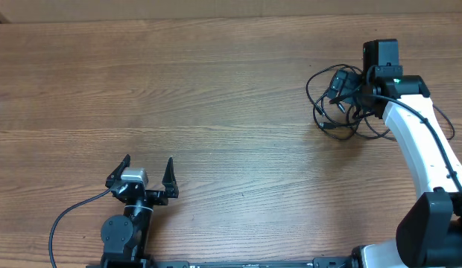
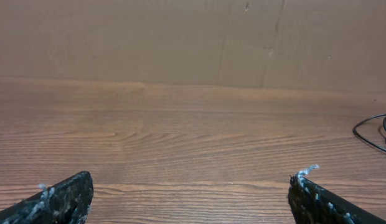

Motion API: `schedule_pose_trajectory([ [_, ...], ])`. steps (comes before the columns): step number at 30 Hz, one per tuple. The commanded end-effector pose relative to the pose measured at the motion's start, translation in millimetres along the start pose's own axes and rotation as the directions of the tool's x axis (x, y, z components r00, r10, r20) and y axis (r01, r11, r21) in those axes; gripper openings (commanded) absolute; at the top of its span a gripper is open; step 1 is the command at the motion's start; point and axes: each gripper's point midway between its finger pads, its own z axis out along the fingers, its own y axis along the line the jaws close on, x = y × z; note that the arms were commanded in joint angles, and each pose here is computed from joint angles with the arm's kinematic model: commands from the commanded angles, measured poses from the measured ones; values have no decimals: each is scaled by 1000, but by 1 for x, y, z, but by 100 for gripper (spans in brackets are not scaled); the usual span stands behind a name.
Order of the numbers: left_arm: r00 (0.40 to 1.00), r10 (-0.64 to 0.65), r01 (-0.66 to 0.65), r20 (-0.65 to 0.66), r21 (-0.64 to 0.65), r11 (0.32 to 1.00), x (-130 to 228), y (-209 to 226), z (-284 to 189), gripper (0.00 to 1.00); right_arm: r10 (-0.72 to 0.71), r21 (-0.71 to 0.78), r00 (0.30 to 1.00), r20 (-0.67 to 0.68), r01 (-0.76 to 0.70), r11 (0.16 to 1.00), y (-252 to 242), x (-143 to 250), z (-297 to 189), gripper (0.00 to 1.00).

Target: Untangle cables

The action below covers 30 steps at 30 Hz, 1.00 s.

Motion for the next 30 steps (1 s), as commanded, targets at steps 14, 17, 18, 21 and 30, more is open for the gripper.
schedule_pose_trajectory([
  [14,1000,22,-22,7,-11,1000,-1,2,0,100,51,-123,950,308,-14,992,0,-35,-126,100],
  [17,1000,22,-22,7,-11,1000,-1,2,0,100,68,-154,923,378,-10,988,-2,-37,-159,100],
  [18,1000,22,-22,7,-11,1000,-1,2,0,99,74,-164,914,399,-8,986,-3,-37,-169,100],
  [21,1000,22,-22,7,-11,1000,-1,2,0,99,94,-194,880,466,-2,981,-6,-36,-201,100],
  [30,1000,22,-22,7,-12,1000,-1,2,0,99,154,-270,765,625,27,962,-20,-21,-285,100],
])
